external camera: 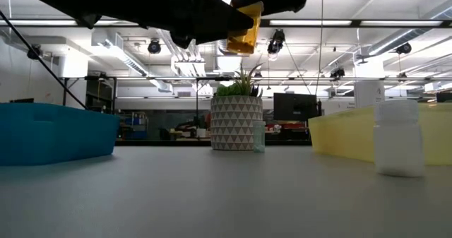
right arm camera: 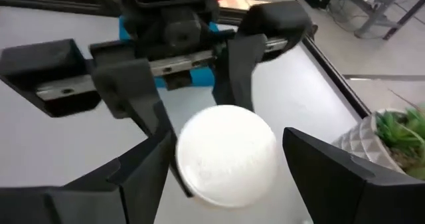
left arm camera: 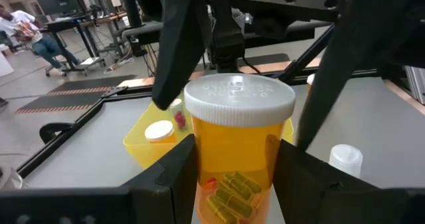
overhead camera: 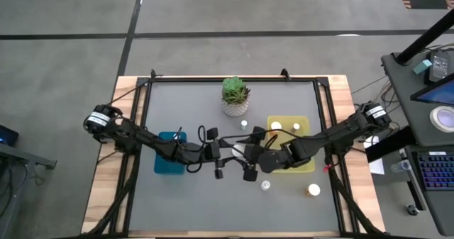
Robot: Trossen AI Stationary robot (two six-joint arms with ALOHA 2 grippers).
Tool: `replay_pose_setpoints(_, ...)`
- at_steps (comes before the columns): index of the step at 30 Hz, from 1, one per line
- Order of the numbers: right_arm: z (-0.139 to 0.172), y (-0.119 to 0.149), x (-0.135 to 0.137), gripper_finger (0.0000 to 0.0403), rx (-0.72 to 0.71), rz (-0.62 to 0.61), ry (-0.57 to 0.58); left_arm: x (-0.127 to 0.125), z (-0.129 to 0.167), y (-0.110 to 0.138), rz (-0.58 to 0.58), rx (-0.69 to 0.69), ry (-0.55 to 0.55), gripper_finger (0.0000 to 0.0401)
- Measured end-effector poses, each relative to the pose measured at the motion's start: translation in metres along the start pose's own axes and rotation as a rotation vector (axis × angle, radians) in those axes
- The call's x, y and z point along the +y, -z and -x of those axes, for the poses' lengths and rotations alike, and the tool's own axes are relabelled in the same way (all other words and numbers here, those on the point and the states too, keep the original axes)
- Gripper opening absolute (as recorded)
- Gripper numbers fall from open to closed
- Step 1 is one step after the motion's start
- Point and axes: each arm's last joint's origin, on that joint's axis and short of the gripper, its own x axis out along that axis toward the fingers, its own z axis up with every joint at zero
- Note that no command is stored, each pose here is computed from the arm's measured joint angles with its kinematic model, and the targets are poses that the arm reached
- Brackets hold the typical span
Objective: Pick and place medicine bottles into bin by pill shape (circle, oval)
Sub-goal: Put the left orange pill bottle into the right yellow bin
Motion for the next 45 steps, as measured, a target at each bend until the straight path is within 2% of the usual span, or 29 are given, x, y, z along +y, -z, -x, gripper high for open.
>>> replay_pose_setpoints(8,-0.001,-0.001,-0.001,0.0232,0.007,-0.009,0.007,-0.001,0.0,0.001,-0.003,0.006,0.003,0.0144)
replay_pose_setpoints(13,-0.002,0.0,-0.001,0.02,0.015,-0.017,0.007,0.0,0.0,0.001,0.013,0.006,0.002,0.0166)
replay_pose_setpoints(17,-0.002,0.0,-0.001,0.0201,0.018,-0.02,0.001,0.0,0.0,0.0,0.051,-0.001,0.001,0.0199)
replay_pose_setpoints(24,-0.001,0.003,-0.002,0.0209,0.045,-0.013,0.005,0.0,0.001,0.001,0.049,0.004,0.001,0.0242)
replay_pose_setpoints(30,0.007,0.011,-0.009,0.0208,0.134,-0.027,0.041,-0.001,0.001,0.006,0.024,0.045,0.004,0.0249)
replay_pose_setpoints(37,0.025,0.024,-0.025,0.0208,0.24,-0.073,0.157,0.0,0.002,0.007,0.022,0.047,0.004,0.0249)
replay_pose_setpoints(45,0.049,0.061,-0.046,0.0208,0.255,-0.225,0.191,0.0,0.002,0.007,0.022,0.047,0.005,0.025)
